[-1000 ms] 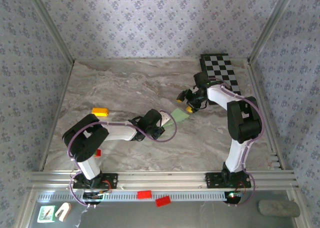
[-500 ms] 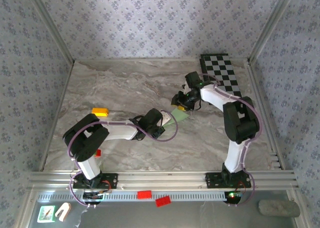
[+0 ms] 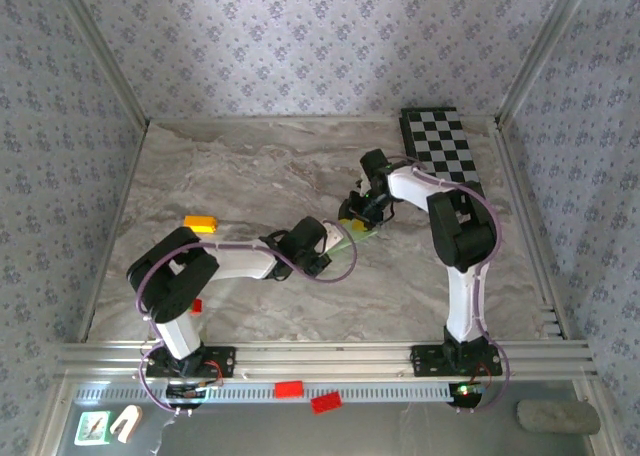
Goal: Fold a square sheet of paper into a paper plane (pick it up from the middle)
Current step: Fold the wing for the fifth time at the center of the table.
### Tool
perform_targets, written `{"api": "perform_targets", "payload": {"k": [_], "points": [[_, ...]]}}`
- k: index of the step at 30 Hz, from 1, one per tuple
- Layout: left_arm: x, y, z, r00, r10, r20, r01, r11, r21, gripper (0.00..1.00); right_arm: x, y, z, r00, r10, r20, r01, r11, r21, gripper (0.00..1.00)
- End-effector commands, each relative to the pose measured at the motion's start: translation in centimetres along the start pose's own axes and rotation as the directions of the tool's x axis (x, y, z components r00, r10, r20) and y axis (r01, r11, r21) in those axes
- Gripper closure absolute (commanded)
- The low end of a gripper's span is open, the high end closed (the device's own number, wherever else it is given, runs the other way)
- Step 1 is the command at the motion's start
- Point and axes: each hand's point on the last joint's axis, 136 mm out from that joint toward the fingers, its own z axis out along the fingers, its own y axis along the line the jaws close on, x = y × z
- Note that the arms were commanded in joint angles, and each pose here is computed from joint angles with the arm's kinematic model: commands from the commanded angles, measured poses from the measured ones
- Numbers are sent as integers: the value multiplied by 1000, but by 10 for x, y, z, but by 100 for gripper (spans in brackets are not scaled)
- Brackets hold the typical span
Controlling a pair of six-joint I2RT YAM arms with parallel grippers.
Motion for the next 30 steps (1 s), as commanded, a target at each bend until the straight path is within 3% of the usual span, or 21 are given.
{"api": "perform_targets", "payload": {"k": [1, 23, 30], "points": [[12, -12, 6, 998, 20, -59, -17, 998, 57, 97, 4, -4, 5, 999, -1, -44, 3, 1000, 30, 58], [15, -28, 9, 994, 35, -106, -18, 986, 163, 98, -2, -7, 10, 998, -1, -65, 4, 999, 47, 57], [15, -9, 8, 992, -71, -106, 84, 989, 121, 98, -20, 32, -32, 997, -61, 45, 64, 996, -55, 46]]}}
